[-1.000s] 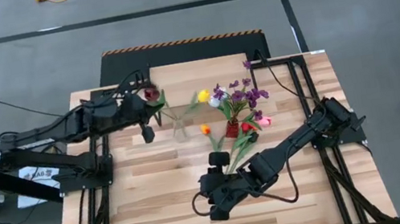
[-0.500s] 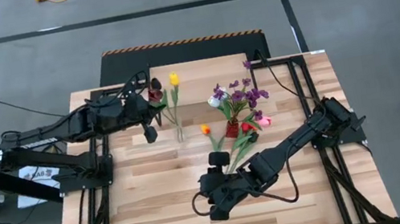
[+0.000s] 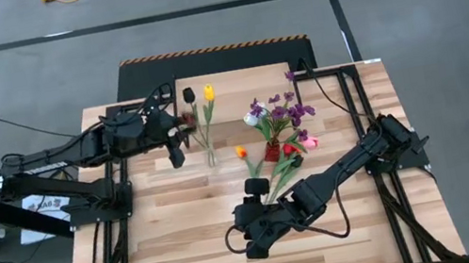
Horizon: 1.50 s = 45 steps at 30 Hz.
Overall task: Pick and place flowers into a vace then onto a shelf
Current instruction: Put the dark red flower into the transparent vase, then put the yellow flower into the transparent vase
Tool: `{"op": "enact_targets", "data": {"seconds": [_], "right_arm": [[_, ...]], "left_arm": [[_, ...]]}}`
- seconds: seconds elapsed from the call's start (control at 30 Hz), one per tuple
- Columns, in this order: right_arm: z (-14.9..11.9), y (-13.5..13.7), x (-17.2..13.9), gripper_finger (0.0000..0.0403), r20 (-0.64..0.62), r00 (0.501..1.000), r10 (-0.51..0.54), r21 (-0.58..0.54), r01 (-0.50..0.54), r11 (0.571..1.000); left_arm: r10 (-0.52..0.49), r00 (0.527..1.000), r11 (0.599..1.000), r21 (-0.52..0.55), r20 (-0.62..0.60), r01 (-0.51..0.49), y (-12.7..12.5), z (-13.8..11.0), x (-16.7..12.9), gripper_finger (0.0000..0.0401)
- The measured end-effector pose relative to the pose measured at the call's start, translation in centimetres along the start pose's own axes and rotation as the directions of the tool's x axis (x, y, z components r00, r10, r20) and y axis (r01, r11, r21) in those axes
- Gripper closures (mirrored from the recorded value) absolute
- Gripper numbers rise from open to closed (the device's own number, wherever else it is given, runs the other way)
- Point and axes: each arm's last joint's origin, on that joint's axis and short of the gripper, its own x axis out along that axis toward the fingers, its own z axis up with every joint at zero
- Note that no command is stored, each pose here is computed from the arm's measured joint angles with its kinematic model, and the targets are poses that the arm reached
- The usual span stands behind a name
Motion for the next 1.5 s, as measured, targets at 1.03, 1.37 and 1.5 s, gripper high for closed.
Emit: {"op": "enact_targets", "data": {"seconds": [1.03,1.37,1.5], "right_arm": [[-4.2,0.8,-0.7,0.0249,-0.269,0.962,-0.041,0.124,0.077,0.989],[-10.1,1.8,0.2,0.0249,-0.379,0.914,-0.146,0.293,0.268,0.918],[-10.5,0.8,1.7,0.0249,-0.294,0.929,-0.223,0.428,0.337,0.839]], "left_arm": [[-0.225,0.960,0.970,-0.050,0.169,0.236,-2.6,0.2,-5.4,0.0207],[-0.386,0.893,0.919,0.014,0.234,0.393,-6.8,-3.3,-4.2,0.0207],[-0.422,0.861,0.901,0.025,0.285,0.433,-8.0,-5.3,-3.6,0.0207]]}}
